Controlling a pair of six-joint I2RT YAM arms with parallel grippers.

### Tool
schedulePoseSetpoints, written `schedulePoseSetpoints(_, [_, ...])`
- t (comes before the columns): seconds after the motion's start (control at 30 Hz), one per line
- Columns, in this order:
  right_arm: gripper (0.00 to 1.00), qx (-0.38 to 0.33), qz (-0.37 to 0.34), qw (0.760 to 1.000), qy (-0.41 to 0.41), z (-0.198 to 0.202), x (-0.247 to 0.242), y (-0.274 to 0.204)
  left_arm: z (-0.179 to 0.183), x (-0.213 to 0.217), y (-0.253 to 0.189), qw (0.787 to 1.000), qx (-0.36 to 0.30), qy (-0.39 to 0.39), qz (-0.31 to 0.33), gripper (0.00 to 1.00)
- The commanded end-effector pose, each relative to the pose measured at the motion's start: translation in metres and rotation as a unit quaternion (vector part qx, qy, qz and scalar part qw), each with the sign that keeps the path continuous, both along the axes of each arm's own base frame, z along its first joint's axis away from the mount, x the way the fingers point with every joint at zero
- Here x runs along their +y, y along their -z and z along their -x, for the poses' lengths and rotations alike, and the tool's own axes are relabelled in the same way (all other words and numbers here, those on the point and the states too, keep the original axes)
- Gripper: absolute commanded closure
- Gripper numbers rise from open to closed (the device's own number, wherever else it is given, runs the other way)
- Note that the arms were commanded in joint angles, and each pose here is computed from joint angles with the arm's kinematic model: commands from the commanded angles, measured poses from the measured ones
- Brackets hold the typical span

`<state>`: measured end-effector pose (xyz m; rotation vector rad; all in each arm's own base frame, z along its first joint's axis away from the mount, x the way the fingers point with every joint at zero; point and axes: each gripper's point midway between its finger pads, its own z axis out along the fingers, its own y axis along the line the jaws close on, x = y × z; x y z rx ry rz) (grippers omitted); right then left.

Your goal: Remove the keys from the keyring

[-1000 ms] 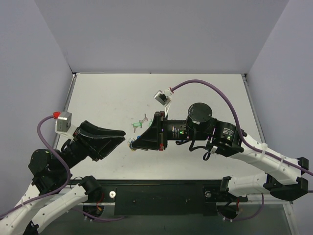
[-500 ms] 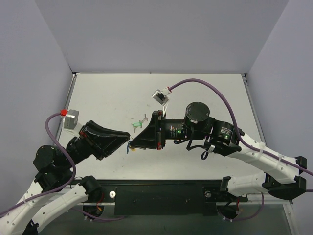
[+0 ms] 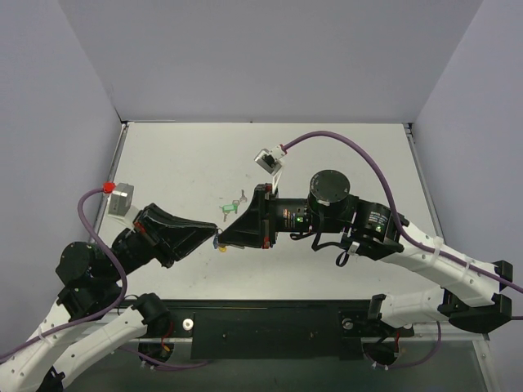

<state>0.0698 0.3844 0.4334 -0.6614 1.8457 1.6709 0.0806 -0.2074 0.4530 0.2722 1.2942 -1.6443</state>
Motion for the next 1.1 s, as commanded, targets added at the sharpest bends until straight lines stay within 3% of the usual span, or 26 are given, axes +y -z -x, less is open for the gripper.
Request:
schedulePoseSetpoints(0.0, [1.0, -0.021, -0.05, 0.999, -0.008, 0.005, -0.003, -0.036, 0.005, 0.001, 0.001, 1.0, 0.001, 0.004, -0.019, 1.0])
schedulePoseSetpoints(0.27, [1.0, -0.012, -0.007, 0.999, -0.04, 0.015, -0.003, -0.026, 0.023, -0.01, 0.018, 0.99, 0.005, 0.065, -0.126, 1.0])
schedulePoseSetpoints(0.9, [1.0, 0.009, 0.035, 0.995, -0.091, 0.032, -0.004, -0.004, 0.038, -0.019, 0.028, 0.967, 0.006, 0.132, -0.216, 1.0])
schedulePoseSetpoints(1.07, [1.0, 0.011, 0.041, 0.994, -0.097, 0.033, -0.003, 0.0, 0.032, -0.017, 0.031, 0.967, 0.011, 0.116, -0.225, 1.0])
